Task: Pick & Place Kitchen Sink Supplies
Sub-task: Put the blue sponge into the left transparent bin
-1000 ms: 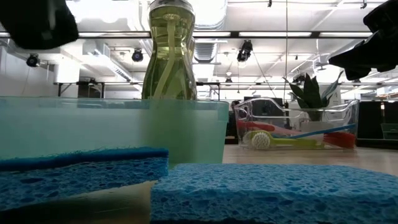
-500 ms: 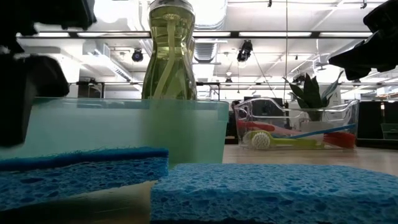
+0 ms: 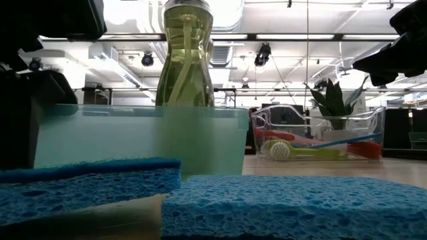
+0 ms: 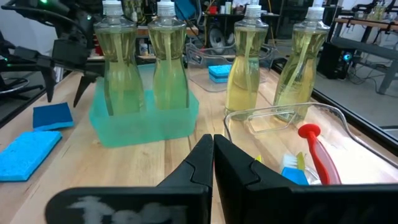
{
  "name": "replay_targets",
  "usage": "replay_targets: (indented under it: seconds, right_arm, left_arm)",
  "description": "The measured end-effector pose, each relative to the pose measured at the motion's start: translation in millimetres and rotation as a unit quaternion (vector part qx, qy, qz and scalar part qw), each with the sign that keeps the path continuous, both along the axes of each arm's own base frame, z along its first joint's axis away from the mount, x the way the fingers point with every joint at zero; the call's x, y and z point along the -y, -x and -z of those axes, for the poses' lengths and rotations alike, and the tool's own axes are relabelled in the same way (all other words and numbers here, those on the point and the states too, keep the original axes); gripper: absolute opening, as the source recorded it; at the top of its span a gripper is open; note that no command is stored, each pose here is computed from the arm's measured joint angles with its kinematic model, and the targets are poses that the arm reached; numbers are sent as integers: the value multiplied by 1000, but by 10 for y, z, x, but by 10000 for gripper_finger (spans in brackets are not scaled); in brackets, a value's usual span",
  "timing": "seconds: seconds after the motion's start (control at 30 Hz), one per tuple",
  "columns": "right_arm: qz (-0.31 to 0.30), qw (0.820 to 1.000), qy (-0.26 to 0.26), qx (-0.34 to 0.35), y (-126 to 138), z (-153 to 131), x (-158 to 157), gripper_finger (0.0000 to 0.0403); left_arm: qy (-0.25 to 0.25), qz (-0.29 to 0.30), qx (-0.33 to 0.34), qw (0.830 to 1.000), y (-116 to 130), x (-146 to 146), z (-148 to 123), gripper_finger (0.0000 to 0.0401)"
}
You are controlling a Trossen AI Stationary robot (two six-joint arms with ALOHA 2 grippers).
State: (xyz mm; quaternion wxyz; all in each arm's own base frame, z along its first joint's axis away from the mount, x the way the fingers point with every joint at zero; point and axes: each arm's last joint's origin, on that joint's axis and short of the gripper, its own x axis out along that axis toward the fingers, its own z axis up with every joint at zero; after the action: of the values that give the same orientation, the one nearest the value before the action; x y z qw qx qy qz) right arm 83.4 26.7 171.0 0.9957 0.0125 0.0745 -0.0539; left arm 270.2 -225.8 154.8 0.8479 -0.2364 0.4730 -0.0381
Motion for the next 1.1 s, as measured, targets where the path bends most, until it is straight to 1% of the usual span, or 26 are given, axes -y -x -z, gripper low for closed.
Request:
replay_targets:
  seconds: [0.13,0.3,0.4,0.5,0.6,0.7,0.77,0.83,0.9,0.97,1.03,1.1]
  right_arm:
    - [0,1000,0,0,0,0,0,8]
    - [0,1000,0,0,0,0,0,8]
    - [0,1000,0,0,0,0,0,8]
    - [0,1000,0,0,0,0,0,8]
    - [0,1000,0,0,0,0,0,8]
    - [0,1000,0,0,0,0,0,8]
    - [0,1000,0,0,0,0,0,8]
    - [0,1000,0,0,0,0,0,8]
    - [0,1000,0,0,0,0,0,8]
    - [0,1000,0,0,0,0,0,8]
    - [0,1000,0,0,0,0,0,8]
    - [0,1000,0,0,0,0,0,8]
  left_arm:
    - [-7,10,12,1000,-4,32,-63,213]
    - [-15,14,18,1000,-14,57,-247,213]
    - [-25,15,10,1000,-16,84,-329,213]
    - [-19,21,17,999,-28,149,-441,213]
    - [-24,47,31,998,-23,238,-501,213]
    - [-51,74,40,995,27,342,-470,213]
    - [-73,72,40,994,68,381,-415,213]
    - [-81,74,42,993,84,411,-372,213]
    - [-96,87,47,990,83,436,-332,213]
    - [-124,108,50,985,87,455,-264,213]
    - [-164,128,63,976,86,468,-208,213]
    - [-189,153,78,967,71,483,-184,213]
